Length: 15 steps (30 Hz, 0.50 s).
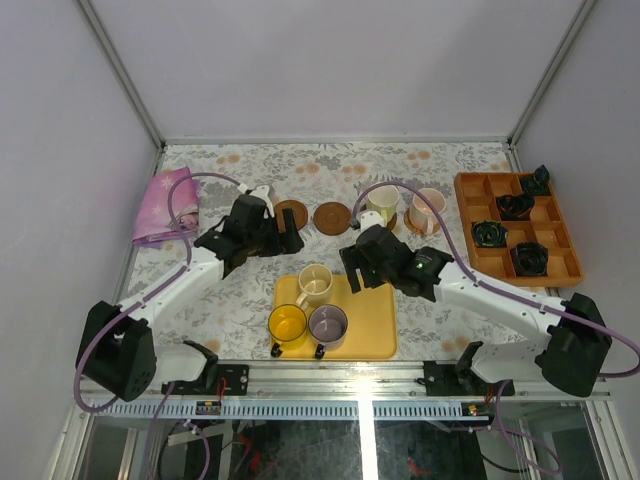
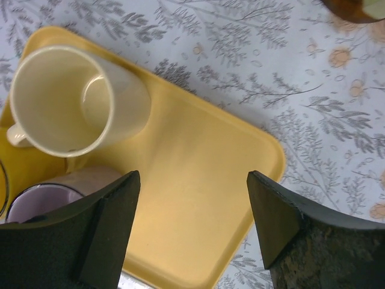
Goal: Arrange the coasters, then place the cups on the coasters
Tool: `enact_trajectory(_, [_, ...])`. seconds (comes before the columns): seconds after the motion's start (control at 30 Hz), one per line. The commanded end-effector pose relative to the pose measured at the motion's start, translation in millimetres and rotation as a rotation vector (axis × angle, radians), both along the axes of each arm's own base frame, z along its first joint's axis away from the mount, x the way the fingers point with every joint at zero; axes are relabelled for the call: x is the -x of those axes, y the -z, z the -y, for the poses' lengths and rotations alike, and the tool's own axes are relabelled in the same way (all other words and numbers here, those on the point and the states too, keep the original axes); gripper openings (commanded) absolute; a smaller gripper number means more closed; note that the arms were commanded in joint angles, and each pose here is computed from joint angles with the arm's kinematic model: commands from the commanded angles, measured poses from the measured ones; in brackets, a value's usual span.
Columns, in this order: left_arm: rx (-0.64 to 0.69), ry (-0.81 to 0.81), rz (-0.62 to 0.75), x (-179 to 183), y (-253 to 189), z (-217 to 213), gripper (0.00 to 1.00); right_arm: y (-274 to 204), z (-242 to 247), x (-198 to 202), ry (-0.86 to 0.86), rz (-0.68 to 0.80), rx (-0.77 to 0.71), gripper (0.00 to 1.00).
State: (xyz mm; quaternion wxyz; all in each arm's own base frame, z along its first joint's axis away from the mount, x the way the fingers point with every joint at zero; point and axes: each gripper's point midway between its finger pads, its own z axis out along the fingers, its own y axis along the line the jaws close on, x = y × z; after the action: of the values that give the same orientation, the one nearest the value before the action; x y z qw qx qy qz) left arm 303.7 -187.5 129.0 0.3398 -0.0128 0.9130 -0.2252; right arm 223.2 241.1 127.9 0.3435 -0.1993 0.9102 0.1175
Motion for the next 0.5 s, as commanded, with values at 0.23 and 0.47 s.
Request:
enact_trajectory(0.23, [0.059, 0.065, -0.037, 52.9, -6.0, 12.5, 0.85, 3.7, -21.3, 51.5, -0.138, -0.077, -0.049, 0.79])
enact_trajectory(0.47, [0.071, 0.043, -0.041, 49.1, -3.8, 18.3, 0.86, 9.9, -27.2, 85.8, -0.241, -0.147, -0.054, 0.79])
